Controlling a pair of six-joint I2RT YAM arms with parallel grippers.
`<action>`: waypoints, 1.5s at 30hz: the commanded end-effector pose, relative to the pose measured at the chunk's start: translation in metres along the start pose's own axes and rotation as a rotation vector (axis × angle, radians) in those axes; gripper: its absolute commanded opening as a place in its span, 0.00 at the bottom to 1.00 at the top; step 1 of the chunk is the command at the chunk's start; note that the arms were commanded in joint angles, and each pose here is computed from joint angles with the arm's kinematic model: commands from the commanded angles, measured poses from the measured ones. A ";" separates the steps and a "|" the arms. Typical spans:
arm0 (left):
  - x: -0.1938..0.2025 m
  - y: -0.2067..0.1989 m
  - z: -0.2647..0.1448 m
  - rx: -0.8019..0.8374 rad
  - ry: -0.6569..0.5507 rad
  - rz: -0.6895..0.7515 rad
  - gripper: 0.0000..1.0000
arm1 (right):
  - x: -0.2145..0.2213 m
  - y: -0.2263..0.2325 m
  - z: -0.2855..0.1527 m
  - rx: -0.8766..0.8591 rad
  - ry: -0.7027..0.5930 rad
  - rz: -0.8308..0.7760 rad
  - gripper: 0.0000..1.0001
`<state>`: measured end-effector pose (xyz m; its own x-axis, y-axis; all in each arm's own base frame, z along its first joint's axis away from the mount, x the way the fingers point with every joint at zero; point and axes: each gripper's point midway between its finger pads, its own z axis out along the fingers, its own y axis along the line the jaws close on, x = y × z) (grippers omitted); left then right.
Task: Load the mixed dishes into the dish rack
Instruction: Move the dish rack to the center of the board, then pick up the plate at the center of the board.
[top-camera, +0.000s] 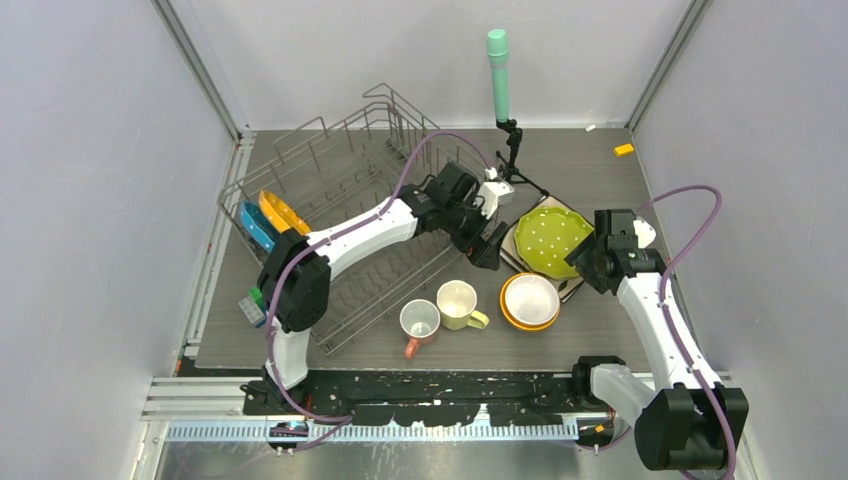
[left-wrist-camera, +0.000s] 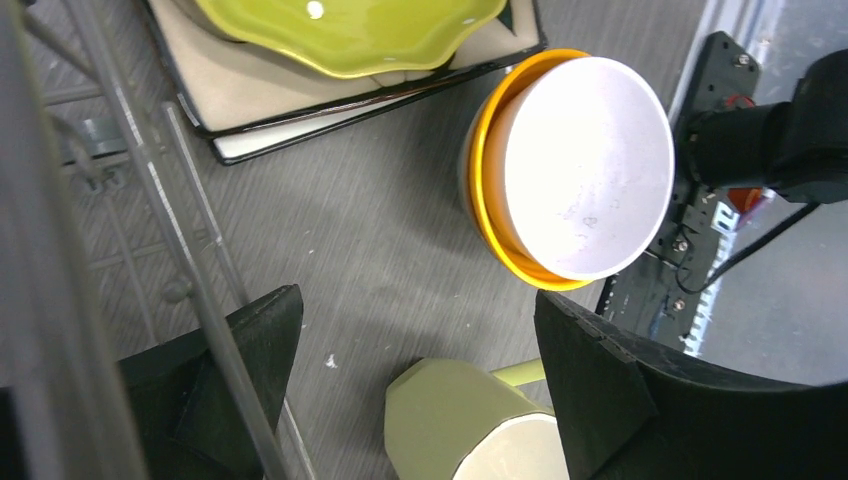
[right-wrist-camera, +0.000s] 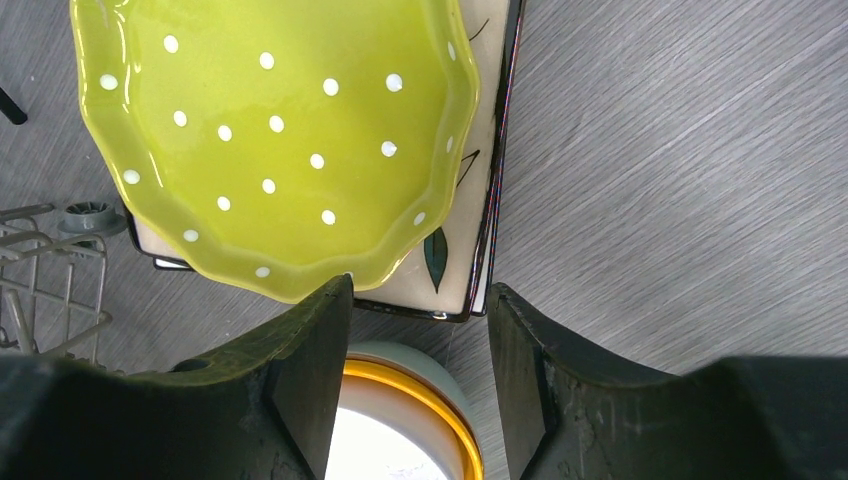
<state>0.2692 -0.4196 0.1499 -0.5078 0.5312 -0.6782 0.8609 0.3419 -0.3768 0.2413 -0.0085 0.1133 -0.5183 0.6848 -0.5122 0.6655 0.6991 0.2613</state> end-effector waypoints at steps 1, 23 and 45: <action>-0.021 0.015 -0.029 -0.164 -0.075 0.000 0.90 | -0.015 0.009 0.000 -0.012 -0.048 -0.005 0.57; -0.041 0.034 -0.120 -0.317 -0.417 -0.133 0.96 | -0.024 0.002 0.040 0.033 -0.021 0.053 0.43; -0.025 0.032 -0.169 -0.365 -0.526 -0.255 0.98 | -0.001 -0.012 0.070 0.033 0.028 0.110 0.32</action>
<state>0.3055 -0.2891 0.2344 -0.6026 0.0282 -0.7975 0.5598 0.7272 -0.3973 0.2651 -0.0293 0.0528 -0.4923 0.7546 -0.4338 0.7380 0.6261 0.2516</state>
